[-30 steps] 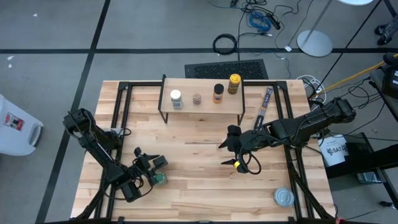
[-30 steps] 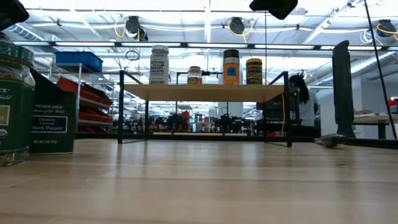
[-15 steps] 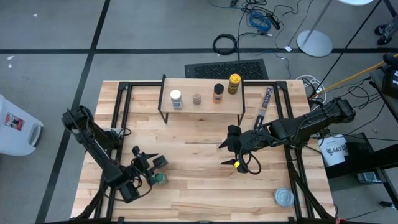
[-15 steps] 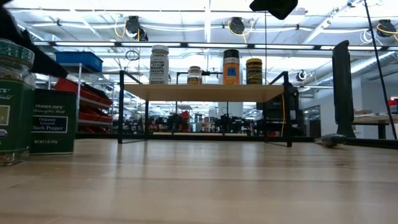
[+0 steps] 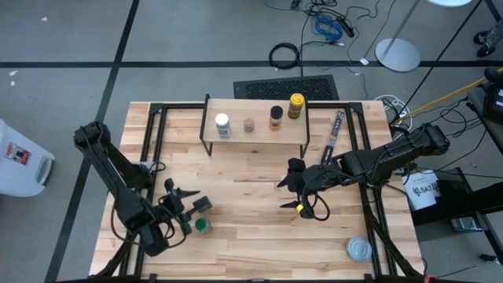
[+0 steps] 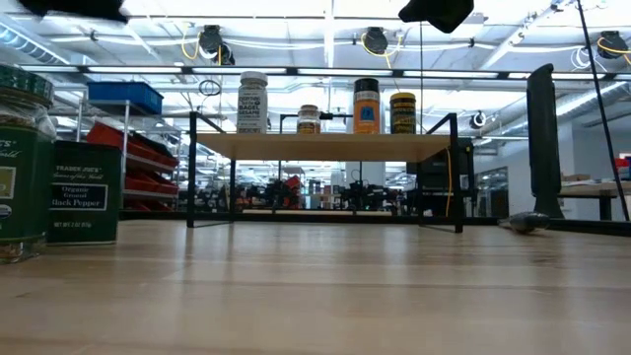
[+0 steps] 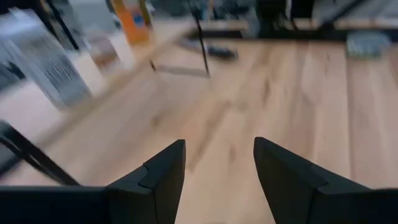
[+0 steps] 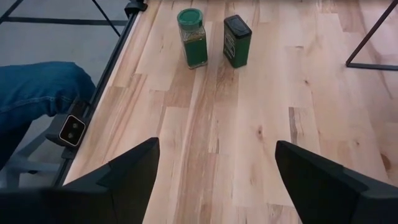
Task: Shelf spices
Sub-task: Remove the black seasoning bottle from the shelf and put it beside the rectangular black seasoning bottle
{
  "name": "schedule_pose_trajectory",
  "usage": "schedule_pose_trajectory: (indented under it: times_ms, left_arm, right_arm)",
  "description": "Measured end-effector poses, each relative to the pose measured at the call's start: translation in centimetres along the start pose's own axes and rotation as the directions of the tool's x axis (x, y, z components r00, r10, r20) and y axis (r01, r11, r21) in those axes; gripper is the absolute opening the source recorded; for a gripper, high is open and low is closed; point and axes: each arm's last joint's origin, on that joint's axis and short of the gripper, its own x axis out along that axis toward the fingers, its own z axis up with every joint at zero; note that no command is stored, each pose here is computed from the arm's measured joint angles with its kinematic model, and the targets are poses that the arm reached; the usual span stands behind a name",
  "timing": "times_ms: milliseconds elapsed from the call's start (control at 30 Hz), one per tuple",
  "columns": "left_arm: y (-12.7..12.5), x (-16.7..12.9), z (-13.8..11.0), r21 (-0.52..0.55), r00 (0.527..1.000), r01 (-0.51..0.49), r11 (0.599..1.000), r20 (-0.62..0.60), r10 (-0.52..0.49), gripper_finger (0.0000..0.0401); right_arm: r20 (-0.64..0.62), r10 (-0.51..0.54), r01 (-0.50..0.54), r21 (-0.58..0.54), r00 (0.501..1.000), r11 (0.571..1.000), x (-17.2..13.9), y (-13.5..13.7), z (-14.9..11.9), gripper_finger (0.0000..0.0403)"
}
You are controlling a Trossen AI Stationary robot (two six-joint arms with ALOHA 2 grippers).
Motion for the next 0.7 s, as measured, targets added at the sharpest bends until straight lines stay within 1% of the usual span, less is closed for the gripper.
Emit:
schedule_pose_trajectory:
  times_ms: [67, 200, 333, 400, 467, 500, 533, 567, 700]
  left_arm:
    - [0.5, 0.2, 1.8, -0.004, 0.999, -0.033, 0.999, 0.040, 0.033, 0.0199]
    - [1.9, 1.1, 5.7, 0.001, 0.993, -0.098, 0.995, 0.063, 0.098, 0.0199]
    - [3.1, 2.6, 8.9, 0.045, 0.981, -0.178, 0.983, 0.087, 0.174, 0.0199]
    - [3.5, 3.5, 10.2, 0.083, 0.963, -0.249, 0.965, 0.127, 0.237, 0.0199]
    - [3.9, 4.3, 11.1, 0.156, 0.939, -0.330, 0.931, 0.159, 0.306, 0.0199]
    - [4.1, 4.6, 11.4, 0.194, 0.933, -0.350, 0.916, 0.161, 0.322, 0.0199]
    - [4.3, 5.0, 11.6, 0.213, 0.930, -0.361, 0.908, 0.159, 0.332, 0.0199]
    - [4.3, 5.3, 11.6, 0.207, 0.931, -0.358, 0.910, 0.153, 0.332, 0.0199]
    - [4.0, 6.8, 11.3, 0.105, 0.962, -0.266, 0.958, 0.094, 0.257, 0.0199]
  right_arm:
    - [0.000, -0.002, 0.002, -0.008, 1.000, 1.000, 0.0, 0.0, 0.0, 0.0309]
    - [0.001, -0.005, 0.005, -0.028, 1.000, 1.000, 0.0, 0.0, 0.0, 0.0309]
    - [0.004, -0.022, 0.022, -0.044, 1.000, 0.999, 0.0, -0.1, 0.0, 0.0309]
    - [0.006, -0.050, 0.050, -0.045, 0.999, 0.998, 0.0, -0.2, 0.0, 0.0309]
    - [0.005, -0.075, 0.076, -0.047, 0.997, 0.996, 0.0, -0.4, 0.0, 0.0309]
    - [0.004, -0.085, 0.085, -0.049, 0.996, 0.995, 0.0, -0.5, 0.0, 0.0309]
    - [0.004, -0.100, 0.101, -0.049, 0.995, 0.994, 0.0, -0.6, 0.0, 0.0309]
    - [0.006, -0.119, 0.119, -0.048, 0.993, 0.992, 0.0, -0.7, 0.0, 0.0309]
    - [0.019, -0.250, 0.250, -0.050, 0.968, 0.967, 0.0, -1.4, 0.0, 0.0309]
